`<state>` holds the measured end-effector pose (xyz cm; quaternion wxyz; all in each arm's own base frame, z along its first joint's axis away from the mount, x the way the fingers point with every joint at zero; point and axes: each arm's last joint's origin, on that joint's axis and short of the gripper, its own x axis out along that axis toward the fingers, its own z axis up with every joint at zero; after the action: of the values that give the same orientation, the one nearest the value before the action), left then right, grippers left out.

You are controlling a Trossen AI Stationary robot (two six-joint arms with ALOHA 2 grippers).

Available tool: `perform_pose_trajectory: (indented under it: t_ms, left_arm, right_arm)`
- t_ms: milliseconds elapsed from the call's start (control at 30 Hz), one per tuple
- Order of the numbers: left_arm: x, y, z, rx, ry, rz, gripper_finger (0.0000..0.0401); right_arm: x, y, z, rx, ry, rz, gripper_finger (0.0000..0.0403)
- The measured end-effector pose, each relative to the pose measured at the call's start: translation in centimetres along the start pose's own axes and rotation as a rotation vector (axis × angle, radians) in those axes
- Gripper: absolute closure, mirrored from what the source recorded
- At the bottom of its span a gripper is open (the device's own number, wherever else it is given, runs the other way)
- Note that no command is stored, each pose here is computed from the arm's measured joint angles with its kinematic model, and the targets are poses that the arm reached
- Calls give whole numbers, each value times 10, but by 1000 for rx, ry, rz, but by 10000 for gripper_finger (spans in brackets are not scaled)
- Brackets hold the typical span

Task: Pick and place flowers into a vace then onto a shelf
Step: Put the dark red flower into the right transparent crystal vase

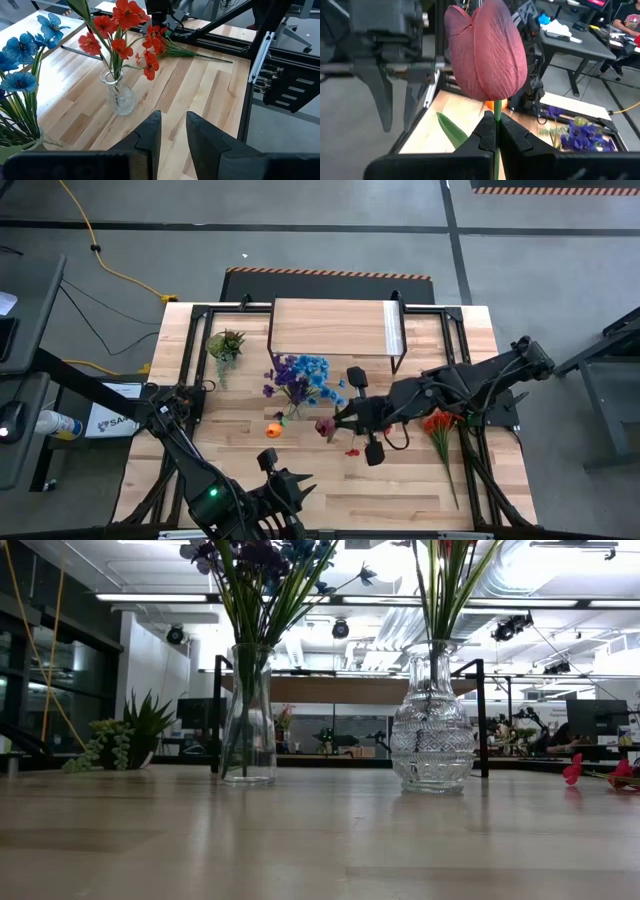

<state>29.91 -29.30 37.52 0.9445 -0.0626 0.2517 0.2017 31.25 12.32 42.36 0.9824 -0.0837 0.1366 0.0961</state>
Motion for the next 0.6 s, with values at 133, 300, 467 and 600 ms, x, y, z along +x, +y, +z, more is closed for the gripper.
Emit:
perform_pose_trajectory:
  t_ms: [133, 300, 467, 600]
  left_arm:
    - [0, 0, 0, 0, 0, 0, 277]
    - [0, 0, 0, 0, 0, 0, 277]
    - [0, 0, 0, 0, 0, 0, 277]
    - [0, 0, 0, 0, 0, 0, 277]
  right_arm:
    - [0, -1, 1, 29, -10, -29, 403]
    - [0, -1, 1, 36, -5, -35, 403]
    - [0, -2, -3, 29, 33, -62, 403]
    - [3, -1, -4, 23, 41, -66, 403]
